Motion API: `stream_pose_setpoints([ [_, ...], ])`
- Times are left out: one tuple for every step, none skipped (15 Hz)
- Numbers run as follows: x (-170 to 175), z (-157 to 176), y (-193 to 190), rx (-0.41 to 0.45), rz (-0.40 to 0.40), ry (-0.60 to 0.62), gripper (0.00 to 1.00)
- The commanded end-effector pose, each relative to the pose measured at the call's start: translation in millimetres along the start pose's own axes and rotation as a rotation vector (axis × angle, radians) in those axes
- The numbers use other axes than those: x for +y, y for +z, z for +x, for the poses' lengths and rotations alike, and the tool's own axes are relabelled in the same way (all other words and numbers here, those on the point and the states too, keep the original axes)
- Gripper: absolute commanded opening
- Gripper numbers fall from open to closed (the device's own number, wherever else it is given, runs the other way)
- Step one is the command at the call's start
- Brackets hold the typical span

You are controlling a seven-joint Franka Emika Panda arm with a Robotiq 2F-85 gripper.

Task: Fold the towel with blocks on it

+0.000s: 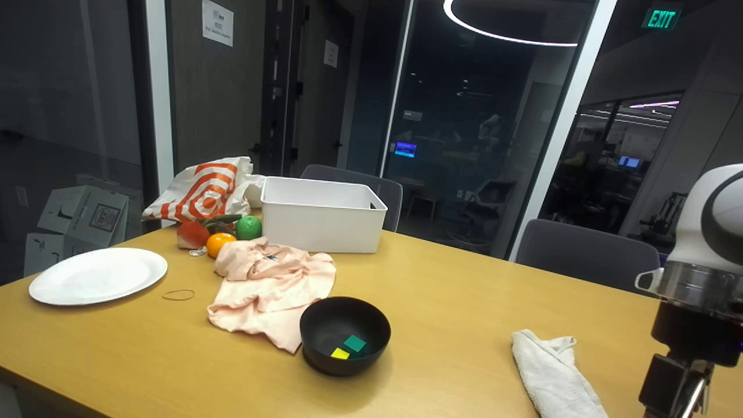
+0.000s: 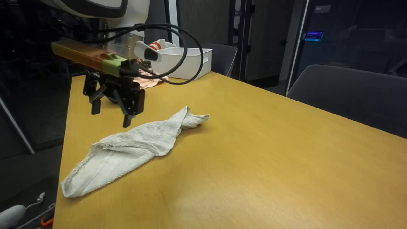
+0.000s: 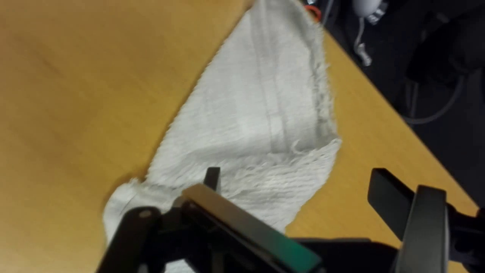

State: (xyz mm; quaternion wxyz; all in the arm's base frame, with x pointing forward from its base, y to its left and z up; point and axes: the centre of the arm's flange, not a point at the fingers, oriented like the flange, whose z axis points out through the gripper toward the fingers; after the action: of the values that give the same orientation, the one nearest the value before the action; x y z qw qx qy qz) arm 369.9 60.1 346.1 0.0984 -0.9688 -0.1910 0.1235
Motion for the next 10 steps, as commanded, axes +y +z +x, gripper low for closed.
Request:
stream_pose_setpoints([
  [-22.1, -39.2, 19.7, 0.0, 0.166, 0.066, 1.0],
  [-23.9, -46.3, 32.6, 0.003, 0.189, 0.099, 1.0],
  [-25.3, -52.7, 42.4, 0.002, 0.208, 0.124, 1.0],
  [-26.3, -59.5, 53.4, 0.009, 0.196, 0.144, 1.0],
  [-26.0, -64.6, 62.0, 0.02, 0.17, 0.162, 1.0],
  [-25.1, -65.2, 67.2, 0.035, 0.131, 0.181, 1.0],
  [-26.0, -62.4, 65.6, 0.051, 0.127, 0.201, 1.0],
  [-27.1, -60.6, 66.7, 0.06, 0.121, 0.219, 1.0],
  [-27.7, -58.5, 66.2, 0.074, 0.115, 0.234, 1.0],
  [-28.5, -57.0, 66.5, 0.075, 0.098, 0.245, 1.0],
])
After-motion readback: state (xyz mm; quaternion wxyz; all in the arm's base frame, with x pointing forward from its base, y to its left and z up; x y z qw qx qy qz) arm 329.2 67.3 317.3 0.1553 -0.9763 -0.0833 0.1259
